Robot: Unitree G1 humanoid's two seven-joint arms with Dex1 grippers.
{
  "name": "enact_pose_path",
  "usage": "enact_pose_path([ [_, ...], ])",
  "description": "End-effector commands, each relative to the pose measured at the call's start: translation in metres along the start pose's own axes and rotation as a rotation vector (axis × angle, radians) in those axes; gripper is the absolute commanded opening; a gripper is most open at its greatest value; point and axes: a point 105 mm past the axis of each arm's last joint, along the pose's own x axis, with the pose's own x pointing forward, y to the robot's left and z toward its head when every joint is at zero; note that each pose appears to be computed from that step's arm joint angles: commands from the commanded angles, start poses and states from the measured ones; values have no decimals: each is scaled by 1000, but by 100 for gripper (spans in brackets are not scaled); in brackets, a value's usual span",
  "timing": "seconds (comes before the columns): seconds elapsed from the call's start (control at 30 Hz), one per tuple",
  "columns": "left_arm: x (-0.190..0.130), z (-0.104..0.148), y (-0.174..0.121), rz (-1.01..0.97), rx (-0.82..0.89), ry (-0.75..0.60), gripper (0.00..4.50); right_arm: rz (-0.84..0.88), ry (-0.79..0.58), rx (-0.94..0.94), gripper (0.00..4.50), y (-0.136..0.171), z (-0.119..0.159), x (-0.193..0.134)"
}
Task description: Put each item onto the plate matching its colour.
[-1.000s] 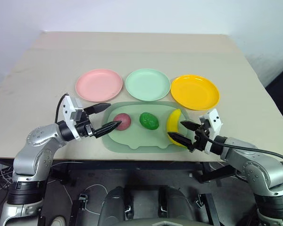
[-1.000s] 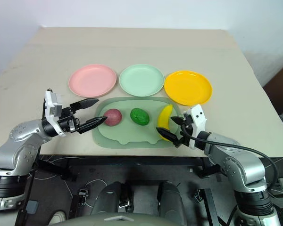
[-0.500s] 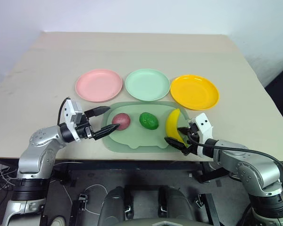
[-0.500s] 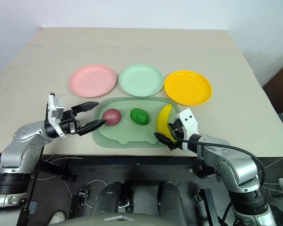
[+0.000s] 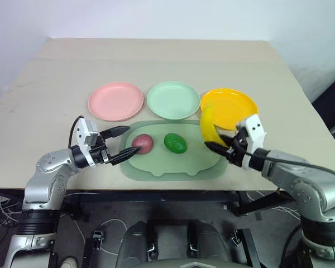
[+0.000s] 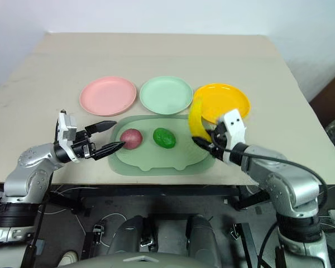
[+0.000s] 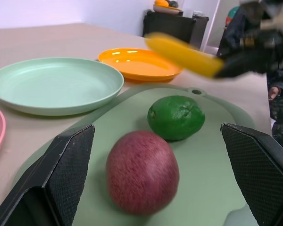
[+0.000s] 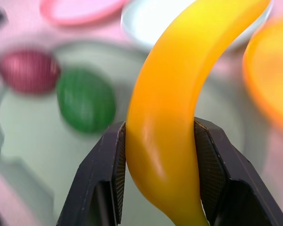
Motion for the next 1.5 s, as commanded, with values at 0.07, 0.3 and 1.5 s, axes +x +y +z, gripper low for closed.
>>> enact_pose_path([
  [0.07, 4, 17, -5, -1, 46, -27, 450, -179, 15, -7, 164, -49, 13, 12],
  [0.3, 3, 23, -13, 25, 48, -27, 450, -266, 77, 49, 164, -90, 10, 29],
  [1.5, -15, 18, -14, 88, 31, -5, 450, 284, 5, 142, 446, 58, 5, 44],
])
